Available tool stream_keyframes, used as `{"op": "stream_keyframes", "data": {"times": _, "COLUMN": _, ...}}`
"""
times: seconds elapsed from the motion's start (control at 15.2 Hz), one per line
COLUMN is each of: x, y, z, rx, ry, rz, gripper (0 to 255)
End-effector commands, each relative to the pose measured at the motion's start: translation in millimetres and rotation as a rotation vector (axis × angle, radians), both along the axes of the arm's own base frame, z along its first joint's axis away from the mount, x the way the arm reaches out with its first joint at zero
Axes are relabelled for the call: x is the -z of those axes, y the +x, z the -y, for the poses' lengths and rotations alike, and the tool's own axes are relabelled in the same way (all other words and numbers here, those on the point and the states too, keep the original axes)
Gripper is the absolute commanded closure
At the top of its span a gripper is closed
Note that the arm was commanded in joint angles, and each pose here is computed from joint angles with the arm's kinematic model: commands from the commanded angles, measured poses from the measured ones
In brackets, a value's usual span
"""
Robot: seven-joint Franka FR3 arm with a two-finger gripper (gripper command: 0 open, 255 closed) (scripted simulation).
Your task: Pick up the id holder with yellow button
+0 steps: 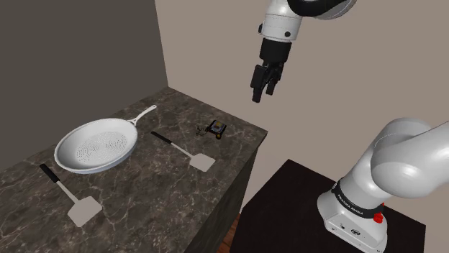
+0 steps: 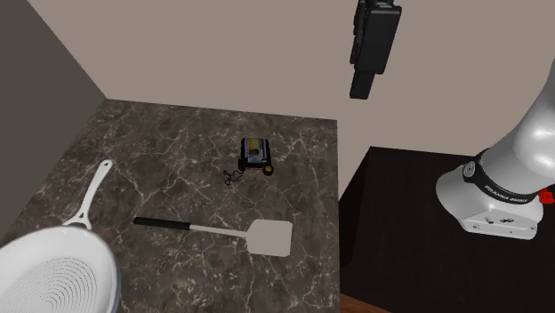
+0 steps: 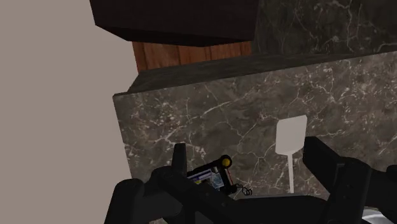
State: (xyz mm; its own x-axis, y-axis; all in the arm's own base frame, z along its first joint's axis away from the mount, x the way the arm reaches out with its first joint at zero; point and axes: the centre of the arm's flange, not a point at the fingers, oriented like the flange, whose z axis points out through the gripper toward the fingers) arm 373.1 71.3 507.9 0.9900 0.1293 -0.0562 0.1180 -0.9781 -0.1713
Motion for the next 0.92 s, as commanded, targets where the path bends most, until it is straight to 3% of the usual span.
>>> {"op": "stream_keyframes", "data": {"times": 0.0, "x": 17.2, "y": 19.4, "z": -9.4, "rx": 0.009, "ry": 0.016, "rz": 0.007, "gripper": 0}}
{"op": "stream_keyframes", "data": {"times": 0.86, "x": 117.6, "y": 134.7, "z": -65.0, "rx": 0.064, "ry": 0.12, "rz": 0.04, "gripper": 0}}
